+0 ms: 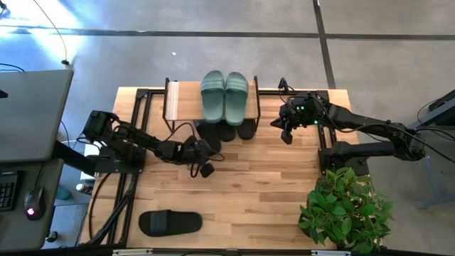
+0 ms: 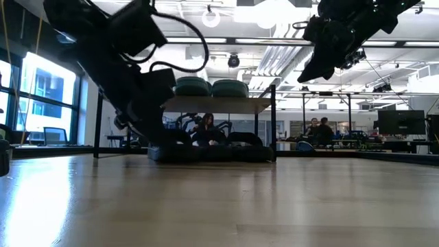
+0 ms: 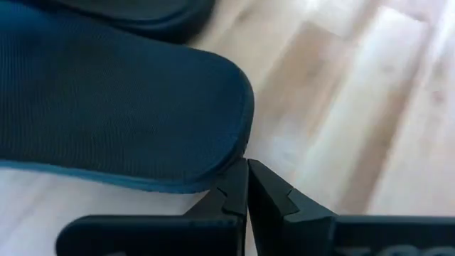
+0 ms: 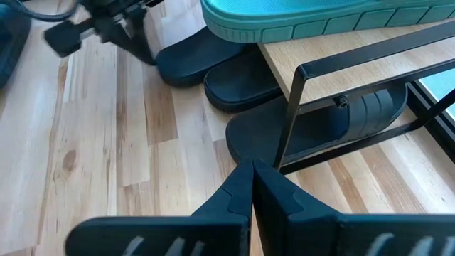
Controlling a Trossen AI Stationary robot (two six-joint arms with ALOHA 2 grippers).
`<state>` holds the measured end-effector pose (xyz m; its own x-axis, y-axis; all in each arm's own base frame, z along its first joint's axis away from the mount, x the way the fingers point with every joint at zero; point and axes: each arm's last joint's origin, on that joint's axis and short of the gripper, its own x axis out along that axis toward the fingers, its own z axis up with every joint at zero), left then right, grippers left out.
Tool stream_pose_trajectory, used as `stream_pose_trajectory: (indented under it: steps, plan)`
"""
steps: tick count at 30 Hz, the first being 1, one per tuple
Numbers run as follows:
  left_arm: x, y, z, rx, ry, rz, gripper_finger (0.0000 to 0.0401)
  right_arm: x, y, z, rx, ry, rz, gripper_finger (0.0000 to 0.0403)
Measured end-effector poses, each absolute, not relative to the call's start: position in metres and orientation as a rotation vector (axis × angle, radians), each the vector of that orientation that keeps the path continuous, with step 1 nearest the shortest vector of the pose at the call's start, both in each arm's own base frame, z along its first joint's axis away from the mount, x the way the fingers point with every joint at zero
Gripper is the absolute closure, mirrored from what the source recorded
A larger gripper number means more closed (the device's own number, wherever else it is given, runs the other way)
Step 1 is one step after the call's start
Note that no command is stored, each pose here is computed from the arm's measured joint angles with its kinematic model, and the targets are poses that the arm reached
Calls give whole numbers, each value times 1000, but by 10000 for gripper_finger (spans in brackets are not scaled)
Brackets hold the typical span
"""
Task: Pick and place slides into the shelf
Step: Put the black slide under the shelf
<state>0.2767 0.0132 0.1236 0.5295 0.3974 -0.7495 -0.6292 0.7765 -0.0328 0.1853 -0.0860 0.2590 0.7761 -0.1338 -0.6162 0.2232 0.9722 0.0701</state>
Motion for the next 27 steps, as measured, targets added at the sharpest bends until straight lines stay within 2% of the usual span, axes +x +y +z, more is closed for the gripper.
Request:
stream_pose_trajectory:
  steps: [8, 13, 21, 27]
  plan:
    - [273, 39, 123, -355, 798, 729, 401, 185, -86, 259, 151, 654, -197, 402]
    - [271, 48, 122, -335, 818, 732, 401, 185, -86, 259, 152, 655, -197, 402]
    - [272, 44, 122, -353, 857, 621, 401, 185, -86, 259, 151, 654, -197, 402]
    - [279, 36, 126, -426, 870, 468, 400, 185, -86, 259, 148, 655, -196, 402]
